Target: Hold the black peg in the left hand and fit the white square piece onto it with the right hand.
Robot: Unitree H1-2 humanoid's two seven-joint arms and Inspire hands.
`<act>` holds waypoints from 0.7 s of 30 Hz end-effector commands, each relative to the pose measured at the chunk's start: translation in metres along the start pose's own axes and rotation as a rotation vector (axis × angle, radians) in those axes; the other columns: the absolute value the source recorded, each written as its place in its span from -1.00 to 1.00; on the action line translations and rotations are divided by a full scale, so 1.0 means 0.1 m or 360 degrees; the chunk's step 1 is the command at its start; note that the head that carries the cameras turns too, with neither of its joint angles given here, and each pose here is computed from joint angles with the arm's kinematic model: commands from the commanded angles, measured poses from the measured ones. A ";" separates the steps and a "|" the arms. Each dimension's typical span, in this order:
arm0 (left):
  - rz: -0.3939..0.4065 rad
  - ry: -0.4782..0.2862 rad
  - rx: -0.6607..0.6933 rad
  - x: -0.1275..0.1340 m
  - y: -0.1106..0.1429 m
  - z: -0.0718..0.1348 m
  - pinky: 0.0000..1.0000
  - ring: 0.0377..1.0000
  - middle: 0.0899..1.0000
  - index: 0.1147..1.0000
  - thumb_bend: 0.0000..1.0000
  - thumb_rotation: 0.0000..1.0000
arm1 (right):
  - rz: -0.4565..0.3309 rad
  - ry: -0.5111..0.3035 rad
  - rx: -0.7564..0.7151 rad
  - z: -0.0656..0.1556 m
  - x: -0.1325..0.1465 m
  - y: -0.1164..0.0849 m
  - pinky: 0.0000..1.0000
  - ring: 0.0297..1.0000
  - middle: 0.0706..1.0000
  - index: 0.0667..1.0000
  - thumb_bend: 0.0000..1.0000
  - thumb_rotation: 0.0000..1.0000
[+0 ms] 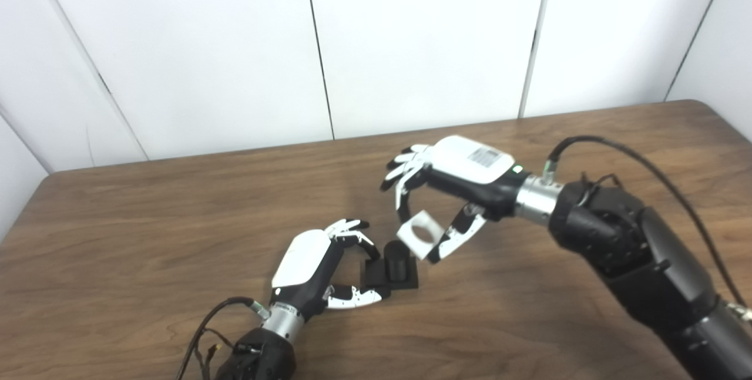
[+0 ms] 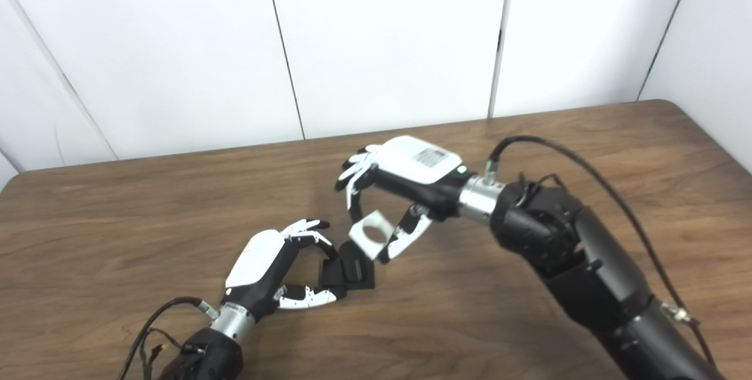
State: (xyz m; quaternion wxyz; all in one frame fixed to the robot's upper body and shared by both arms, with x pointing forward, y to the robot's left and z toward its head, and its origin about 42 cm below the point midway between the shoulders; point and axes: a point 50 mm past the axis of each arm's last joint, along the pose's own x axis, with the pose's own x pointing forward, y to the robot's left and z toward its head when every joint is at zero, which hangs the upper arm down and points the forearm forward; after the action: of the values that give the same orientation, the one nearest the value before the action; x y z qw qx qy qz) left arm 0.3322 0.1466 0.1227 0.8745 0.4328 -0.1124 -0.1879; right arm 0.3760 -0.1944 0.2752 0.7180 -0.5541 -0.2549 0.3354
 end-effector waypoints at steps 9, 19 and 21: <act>-0.0074 0.0057 0.0006 0.00 -0.04 -0.05 0.68 0.81 0.71 0.00 0.44 -0.43 | -0.0059 -0.0016 -0.0044 0.00 0.15 -0.03 1.00 0.82 0.56 -0.11 0.04 -0.71; -0.0073 0.0052 0.0001 0.00 -0.05 -0.04 0.67 0.81 0.70 -0.01 0.44 -0.44 | -0.0053 -0.0007 -0.0041 -0.08 0.23 0.04 0.96 0.81 0.57 -0.11 0.04 -0.71; -0.0076 0.0055 0.0001 -0.01 -0.05 -0.04 0.67 0.81 0.71 -0.01 0.44 -0.43 | -0.0057 0.0002 -0.0027 -0.10 0.23 0.05 0.95 0.80 0.56 -0.11 0.04 -0.71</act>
State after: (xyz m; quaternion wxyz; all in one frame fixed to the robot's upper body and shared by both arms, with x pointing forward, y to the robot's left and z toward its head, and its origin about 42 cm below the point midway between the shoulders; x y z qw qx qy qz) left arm 0.3324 0.1462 0.1229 0.8747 0.4329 -0.1116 -0.1871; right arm 0.3895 -0.1859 0.2487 0.7257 -0.5534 -0.2354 0.3341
